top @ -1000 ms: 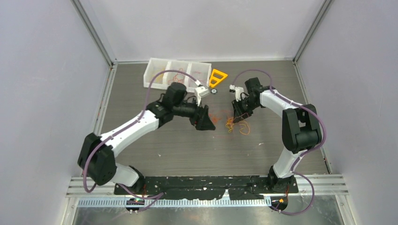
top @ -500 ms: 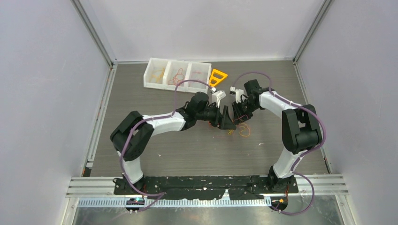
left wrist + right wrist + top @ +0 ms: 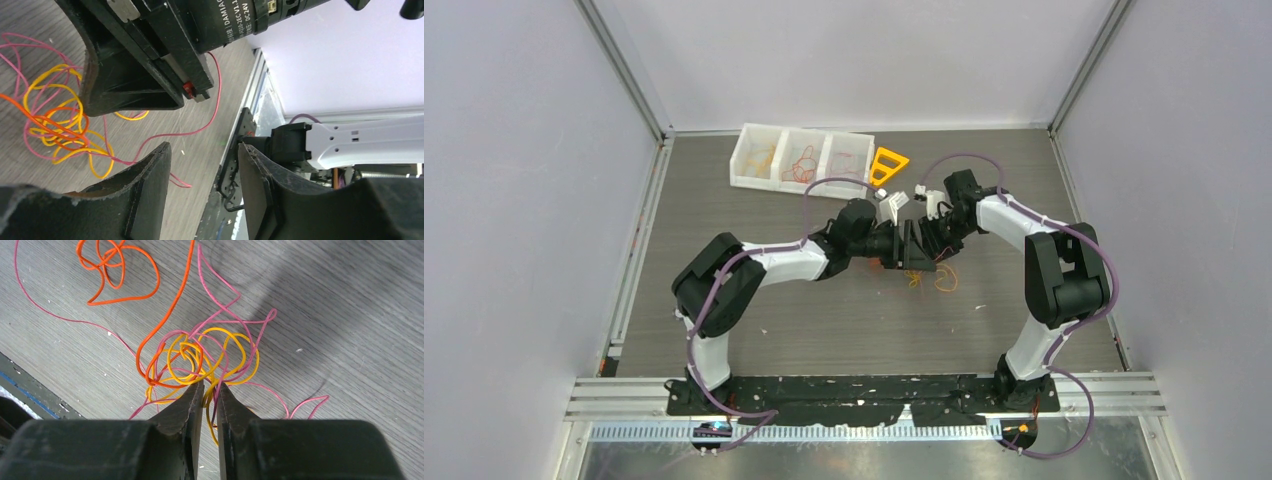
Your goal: Untangle the cables
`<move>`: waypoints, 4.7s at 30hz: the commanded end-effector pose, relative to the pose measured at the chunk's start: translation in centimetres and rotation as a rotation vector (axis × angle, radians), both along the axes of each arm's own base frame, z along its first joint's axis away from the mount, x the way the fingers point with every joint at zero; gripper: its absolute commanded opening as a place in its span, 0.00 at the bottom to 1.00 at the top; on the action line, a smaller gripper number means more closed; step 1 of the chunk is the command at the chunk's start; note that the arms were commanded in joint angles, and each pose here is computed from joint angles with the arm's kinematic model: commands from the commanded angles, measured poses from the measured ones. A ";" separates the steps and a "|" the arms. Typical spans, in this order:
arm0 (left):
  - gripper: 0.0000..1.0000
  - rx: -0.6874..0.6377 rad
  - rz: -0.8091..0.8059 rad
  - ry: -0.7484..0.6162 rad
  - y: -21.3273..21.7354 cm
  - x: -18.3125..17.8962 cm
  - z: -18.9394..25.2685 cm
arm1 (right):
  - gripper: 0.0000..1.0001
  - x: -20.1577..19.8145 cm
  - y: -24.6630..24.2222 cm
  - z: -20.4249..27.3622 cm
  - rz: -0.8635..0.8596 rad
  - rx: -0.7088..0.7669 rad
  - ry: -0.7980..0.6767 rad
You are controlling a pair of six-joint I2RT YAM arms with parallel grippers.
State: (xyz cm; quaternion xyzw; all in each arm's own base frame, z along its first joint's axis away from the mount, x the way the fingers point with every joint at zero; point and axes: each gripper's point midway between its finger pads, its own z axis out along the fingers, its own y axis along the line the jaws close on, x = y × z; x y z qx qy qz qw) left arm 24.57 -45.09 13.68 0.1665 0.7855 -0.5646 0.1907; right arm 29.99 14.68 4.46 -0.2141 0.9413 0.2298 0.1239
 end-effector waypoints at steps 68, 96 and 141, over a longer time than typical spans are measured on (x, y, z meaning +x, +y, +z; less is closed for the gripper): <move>0.77 0.053 0.210 0.036 1.4 -3.1 2.0 | 0.39 -0.1 -0.2 2.2 -0.002 0.018 -0.059; 0.00 -0.094 0.107 -0.015 -2.8 -3.9 4.3 | 0.38 -0.7 -0.4 1.4 0.004 0.013 -0.045; 0.00 0.669 0.049 -0.568 27.5 9.0 5.8 | 0.46 0.8 -4.2 3.1 0.056 -0.102 -0.111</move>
